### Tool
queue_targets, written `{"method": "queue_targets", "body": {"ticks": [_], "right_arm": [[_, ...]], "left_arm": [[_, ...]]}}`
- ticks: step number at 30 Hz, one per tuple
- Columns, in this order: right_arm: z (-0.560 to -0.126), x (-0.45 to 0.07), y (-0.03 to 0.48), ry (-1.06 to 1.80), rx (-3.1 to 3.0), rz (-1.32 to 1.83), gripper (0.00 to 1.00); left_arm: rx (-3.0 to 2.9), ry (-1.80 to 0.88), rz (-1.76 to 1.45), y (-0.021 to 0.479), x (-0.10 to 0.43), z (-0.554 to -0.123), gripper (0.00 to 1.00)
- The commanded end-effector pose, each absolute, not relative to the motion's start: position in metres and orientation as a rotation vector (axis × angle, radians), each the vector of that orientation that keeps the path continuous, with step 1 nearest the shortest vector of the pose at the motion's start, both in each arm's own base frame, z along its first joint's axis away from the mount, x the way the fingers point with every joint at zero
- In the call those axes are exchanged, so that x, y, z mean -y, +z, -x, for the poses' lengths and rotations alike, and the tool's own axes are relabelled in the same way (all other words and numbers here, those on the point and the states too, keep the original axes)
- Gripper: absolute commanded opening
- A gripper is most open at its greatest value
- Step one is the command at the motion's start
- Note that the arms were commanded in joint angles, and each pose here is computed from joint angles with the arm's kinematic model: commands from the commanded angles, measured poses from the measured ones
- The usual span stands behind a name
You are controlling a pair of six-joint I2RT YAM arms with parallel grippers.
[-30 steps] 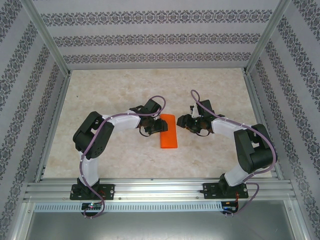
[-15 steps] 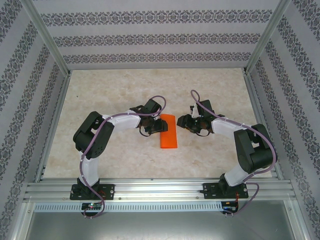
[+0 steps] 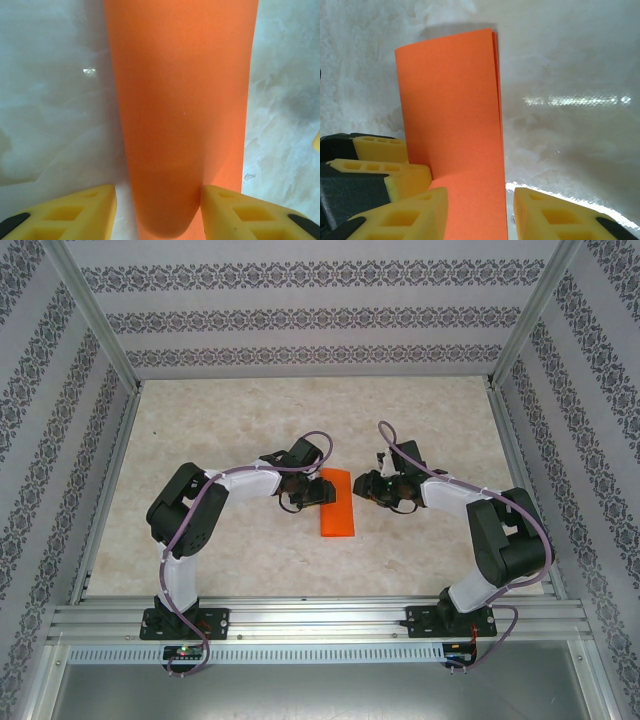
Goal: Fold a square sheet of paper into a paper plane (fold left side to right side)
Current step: Hold the square sheet of paper at the center of the table.
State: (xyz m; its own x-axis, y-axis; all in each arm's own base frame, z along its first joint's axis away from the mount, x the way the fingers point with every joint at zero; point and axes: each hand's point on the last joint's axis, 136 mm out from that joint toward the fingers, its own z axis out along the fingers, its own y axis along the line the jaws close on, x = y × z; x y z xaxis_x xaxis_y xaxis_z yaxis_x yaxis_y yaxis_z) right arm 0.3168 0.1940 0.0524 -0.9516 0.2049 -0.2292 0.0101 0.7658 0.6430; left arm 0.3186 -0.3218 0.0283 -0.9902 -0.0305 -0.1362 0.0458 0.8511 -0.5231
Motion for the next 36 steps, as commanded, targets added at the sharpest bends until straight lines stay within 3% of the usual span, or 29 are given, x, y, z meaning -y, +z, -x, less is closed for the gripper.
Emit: {"method": "queue_targets", "body": {"ticks": [1, 14, 36], "right_arm": [[-0.319, -0.205, 0.056, 1.006, -2.673, -0.132, 0.36], [-0.315, -0.22, 0.044, 1.04, -2.718, -0.118, 0.28], [-0.308, -0.226, 0.021, 1.013, -2.815, -0.12, 0.24]], "left_arm": [[-2.944, -0.829, -0.072, 0.011, 0.333, -0.303, 0.5], [-2.952, -0.823, -0.069, 0.008, 0.333, -0.302, 0.5], [-2.955, -0.823, -0.072, 0.007, 0.334, -0.301, 0.5]]}}
